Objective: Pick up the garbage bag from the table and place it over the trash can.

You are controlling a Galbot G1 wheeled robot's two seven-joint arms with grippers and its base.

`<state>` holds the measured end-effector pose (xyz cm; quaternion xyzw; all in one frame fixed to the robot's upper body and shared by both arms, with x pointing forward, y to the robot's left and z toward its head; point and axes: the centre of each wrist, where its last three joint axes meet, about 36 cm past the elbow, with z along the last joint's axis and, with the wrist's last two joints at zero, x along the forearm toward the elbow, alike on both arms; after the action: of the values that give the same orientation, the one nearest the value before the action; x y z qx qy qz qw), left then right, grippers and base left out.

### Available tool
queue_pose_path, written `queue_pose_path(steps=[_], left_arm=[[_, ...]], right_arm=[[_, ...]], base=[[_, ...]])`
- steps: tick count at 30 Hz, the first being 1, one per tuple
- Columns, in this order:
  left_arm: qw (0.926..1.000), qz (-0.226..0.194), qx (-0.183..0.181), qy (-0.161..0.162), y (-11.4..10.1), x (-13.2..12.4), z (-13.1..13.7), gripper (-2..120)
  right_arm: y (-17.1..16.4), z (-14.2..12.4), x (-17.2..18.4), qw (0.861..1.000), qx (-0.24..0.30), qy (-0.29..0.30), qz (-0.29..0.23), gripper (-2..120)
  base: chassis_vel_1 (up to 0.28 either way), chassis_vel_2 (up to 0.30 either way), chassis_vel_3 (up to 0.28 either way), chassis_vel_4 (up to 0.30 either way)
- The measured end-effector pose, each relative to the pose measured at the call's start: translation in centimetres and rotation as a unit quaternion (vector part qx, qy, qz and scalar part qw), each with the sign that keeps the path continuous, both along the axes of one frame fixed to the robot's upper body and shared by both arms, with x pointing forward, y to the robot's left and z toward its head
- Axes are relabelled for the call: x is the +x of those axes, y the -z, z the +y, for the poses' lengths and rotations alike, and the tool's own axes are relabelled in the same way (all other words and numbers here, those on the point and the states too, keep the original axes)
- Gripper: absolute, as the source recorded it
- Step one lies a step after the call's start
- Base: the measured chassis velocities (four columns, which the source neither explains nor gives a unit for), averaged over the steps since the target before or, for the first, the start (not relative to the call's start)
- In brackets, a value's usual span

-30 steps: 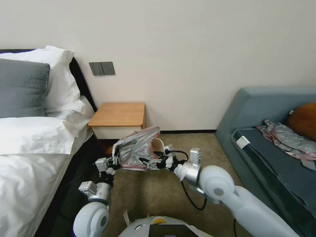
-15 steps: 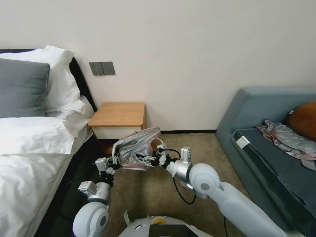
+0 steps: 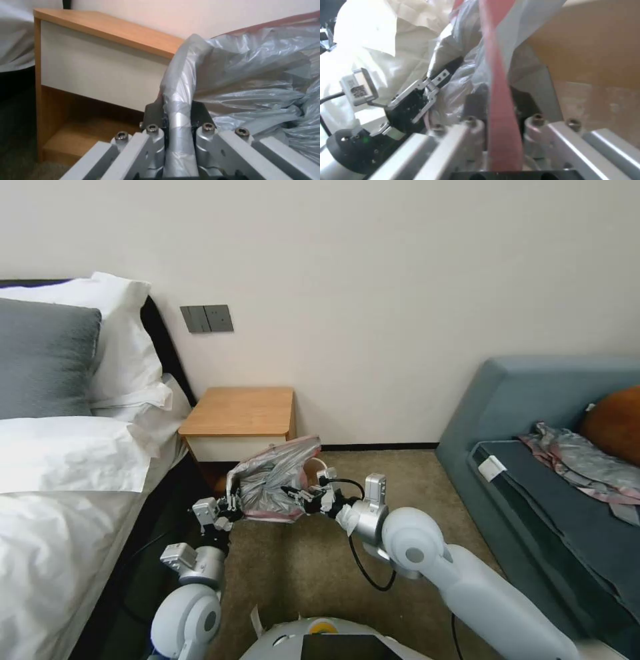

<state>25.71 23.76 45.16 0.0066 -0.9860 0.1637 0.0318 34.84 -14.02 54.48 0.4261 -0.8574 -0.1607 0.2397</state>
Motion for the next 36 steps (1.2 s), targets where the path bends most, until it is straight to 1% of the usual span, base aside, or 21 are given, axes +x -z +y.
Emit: queue_pose_path(steps=[2,3,8,17,26,36], left_arm=[[1.0000,0.001,-0.002,-0.001,0.0,0.1,0.1,5],[1.0000,0.001,-0.003,-0.002,0.0,0.1,0.1,5],[1.0000,0.006,-0.006,-0.003,-0.1,0.2,0.1,5],[0.9999,0.012,-0.010,-0.005,0.4,0.5,0.1,5],[0.9996,0.016,-0.023,-0.008,0.3,0.8,0.2,5],[0.9995,0.017,-0.025,-0.011,0.3,0.8,0.3,5]], right_arm=[[-0.2,0.1,-0.2,1.000,0.004,-0.001,0.005,0],[-0.4,0.1,-0.4,1.000,0.006,-0.002,0.008,0],[-0.7,0.2,-0.9,1.000,0.011,-0.005,0.011,0],[-1.7,0.3,-3.5,0.999,0.023,-0.012,0.023,0],[-0.9,-0.8,-5.6,0.999,0.021,-0.004,0.047,0],[-0.8,-2.1,-6.6,0.998,0.025,0.016,0.051,0]], base=[[0.000,0.000,0.000,0.000],[0.000,0.000,0.000,0.000],[0.000,0.000,0.000,0.000],[0.000,0.000,0.000,0.000],[0.000,0.000,0.000,0.000],[0.000,0.000,0.000,0.000]])
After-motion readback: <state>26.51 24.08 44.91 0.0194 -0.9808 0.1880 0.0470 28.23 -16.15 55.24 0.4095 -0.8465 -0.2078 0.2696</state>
